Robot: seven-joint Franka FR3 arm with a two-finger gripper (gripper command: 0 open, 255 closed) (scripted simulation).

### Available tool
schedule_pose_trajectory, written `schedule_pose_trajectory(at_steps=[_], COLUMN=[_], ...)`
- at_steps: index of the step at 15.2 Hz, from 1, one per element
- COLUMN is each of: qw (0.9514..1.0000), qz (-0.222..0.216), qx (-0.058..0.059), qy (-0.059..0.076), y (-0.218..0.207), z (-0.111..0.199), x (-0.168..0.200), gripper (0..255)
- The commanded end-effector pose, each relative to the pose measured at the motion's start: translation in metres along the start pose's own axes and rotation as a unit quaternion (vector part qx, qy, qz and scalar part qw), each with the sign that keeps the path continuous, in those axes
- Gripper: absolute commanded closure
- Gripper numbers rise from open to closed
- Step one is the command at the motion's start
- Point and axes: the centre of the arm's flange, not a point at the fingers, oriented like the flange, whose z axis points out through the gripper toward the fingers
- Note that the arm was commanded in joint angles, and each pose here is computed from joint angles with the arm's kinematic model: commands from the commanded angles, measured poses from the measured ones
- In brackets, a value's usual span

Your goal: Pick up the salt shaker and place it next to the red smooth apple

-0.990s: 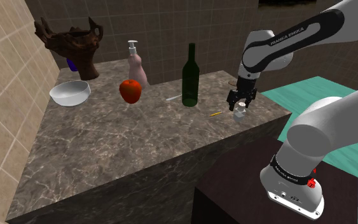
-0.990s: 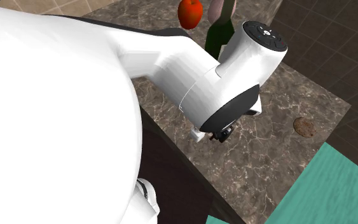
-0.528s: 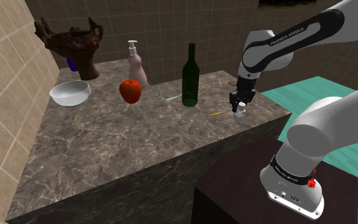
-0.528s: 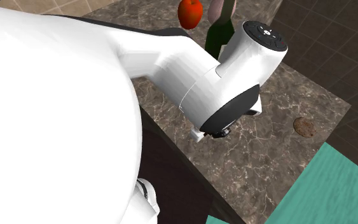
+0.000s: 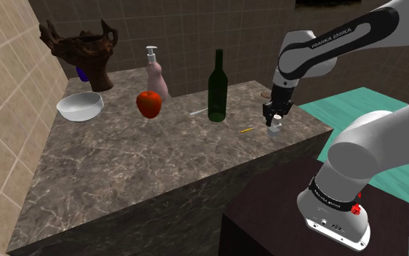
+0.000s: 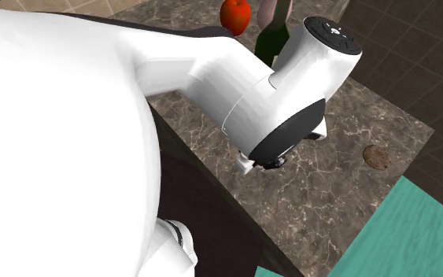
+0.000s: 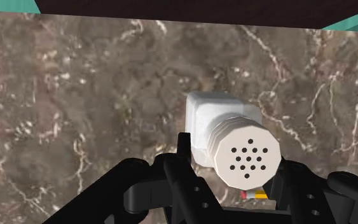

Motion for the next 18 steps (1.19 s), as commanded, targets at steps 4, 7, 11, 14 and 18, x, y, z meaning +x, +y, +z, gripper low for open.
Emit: schedule_pose_trajectory(at_steps=[4,7,11,14,18], qw=[1.0000,1.0000,1.0000,1.0000,1.0000], qz=[0.000,0.000,0.000,0.000,0.000], qx=[0.000,0.000,0.000,0.000,0.000], qy=[0.000,0.000,0.000,0.000,0.000], y=[-0.003,-0.005,-0.007,-0.009,-0.011], z=[-0.025,-0.041,-0.062,-0.077,-0.098], x=[-0.002,-0.003,-0.005,-0.006,-0.008], gripper=[255,255,255,255,255])
